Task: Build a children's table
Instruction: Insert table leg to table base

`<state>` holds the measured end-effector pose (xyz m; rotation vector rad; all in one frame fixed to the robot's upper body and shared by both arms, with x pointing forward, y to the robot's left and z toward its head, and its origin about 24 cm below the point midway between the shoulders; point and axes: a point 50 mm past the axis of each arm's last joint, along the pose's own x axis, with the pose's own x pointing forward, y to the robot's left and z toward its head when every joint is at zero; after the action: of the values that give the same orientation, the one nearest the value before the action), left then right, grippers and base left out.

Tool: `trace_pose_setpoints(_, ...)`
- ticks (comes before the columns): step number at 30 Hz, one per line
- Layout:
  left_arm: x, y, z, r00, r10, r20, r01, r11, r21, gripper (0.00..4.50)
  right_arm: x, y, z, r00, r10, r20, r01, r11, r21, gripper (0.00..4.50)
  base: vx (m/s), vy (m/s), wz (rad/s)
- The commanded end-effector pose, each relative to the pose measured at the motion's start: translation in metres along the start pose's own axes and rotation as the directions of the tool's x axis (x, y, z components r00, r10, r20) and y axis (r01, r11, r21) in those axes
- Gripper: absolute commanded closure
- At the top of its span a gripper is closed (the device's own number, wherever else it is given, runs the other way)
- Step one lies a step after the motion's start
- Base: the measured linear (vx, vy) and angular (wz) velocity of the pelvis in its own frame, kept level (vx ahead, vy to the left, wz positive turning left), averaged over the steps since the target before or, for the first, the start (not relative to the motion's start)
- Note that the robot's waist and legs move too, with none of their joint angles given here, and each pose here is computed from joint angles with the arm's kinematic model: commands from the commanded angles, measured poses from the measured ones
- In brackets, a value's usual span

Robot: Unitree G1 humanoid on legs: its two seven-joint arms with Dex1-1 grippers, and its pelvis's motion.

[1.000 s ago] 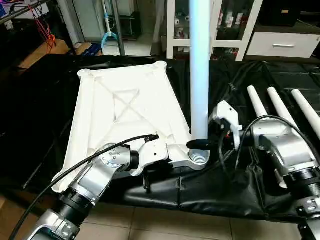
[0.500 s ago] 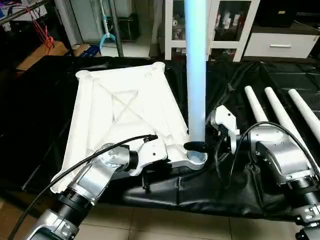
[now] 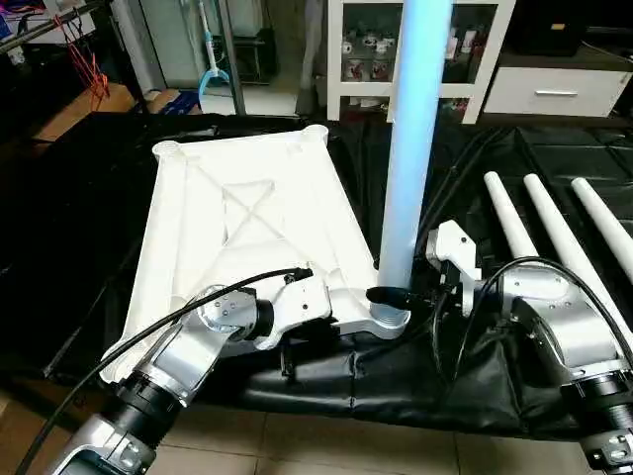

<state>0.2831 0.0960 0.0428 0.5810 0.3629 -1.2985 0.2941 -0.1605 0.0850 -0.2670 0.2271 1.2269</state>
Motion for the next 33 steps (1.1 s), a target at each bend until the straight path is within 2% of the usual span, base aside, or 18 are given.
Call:
trace_pose_setpoints(1,0.005,-0.007,-0.010,0.998,-0.036,-0.059,0.036,0.999,-0.007,4.50,0.011,0.014,-0.017,0.994,0.092,-0.059,-0.088,0.995,0.055,2.64,0.000,0.000,0.00)
trace_pose_setpoints(3,0.005,-0.007,-0.010,0.998,-0.035,-0.058,0.035,0.999,-0.007,4.50,0.009,0.014,-0.018,0.991,0.103,-0.079,-0.101,0.994,0.029,2.64,0.000,0.000,0.00)
trace_pose_setpoints(14,0.005,-0.007,-0.010,0.998,-0.032,-0.059,0.032,0.999,-0.009,4.50,0.008,0.014,-0.021,0.984,0.139,-0.114,-0.138,0.990,0.016,2.64,0.000,0.000,0.00)
trace_pose_setpoints(16,0.005,-0.007,-0.010,0.998,-0.033,-0.059,0.032,0.999,-0.009,4.50,0.009,0.013,-0.021,0.988,0.125,-0.090,-0.120,0.991,0.060,2.64,0.000,0.000,0.00)
trace_pose_setpoints(18,0.005,-0.007,-0.010,0.998,-0.033,-0.059,0.032,0.999,-0.009,4.50,0.009,0.013,-0.021,0.989,0.123,-0.087,-0.117,0.991,0.065,2.64,0.000,0.000,0.00)
trace_pose_setpoints(23,0.005,-0.008,-0.011,0.998,-0.033,-0.059,0.033,0.999,-0.010,4.50,0.005,0.007,-0.028,0.994,0.098,-0.045,-0.087,0.974,0.210,2.64,0.000,0.000,0.00)
trace_pose_setpoints(26,0.005,-0.008,-0.011,0.998,-0.033,-0.059,0.033,0.999,-0.010,4.50,0.004,0.007,-0.029,0.994,0.097,-0.042,-0.086,0.971,0.223,2.64,0.000,0.000,0.00)
trace_pose_setpoints(27,0.005,-0.008,-0.011,0.998,-0.033,-0.060,0.032,0.999,-0.010,4.50,0.002,0.004,-0.029,0.998,0.068,-0.010,-0.062,0.960,0.272,2.64,0.000,0.000,0.00)
trace_pose_setpoints(33,0.005,-0.009,-0.011,0.998,-0.034,-0.059,0.033,0.999,-0.013,4.50,-0.002,0.001,-0.036,1.000,0.013,0.015,-0.017,0.938,0.346,2.64,0.000,0.000,0.00)
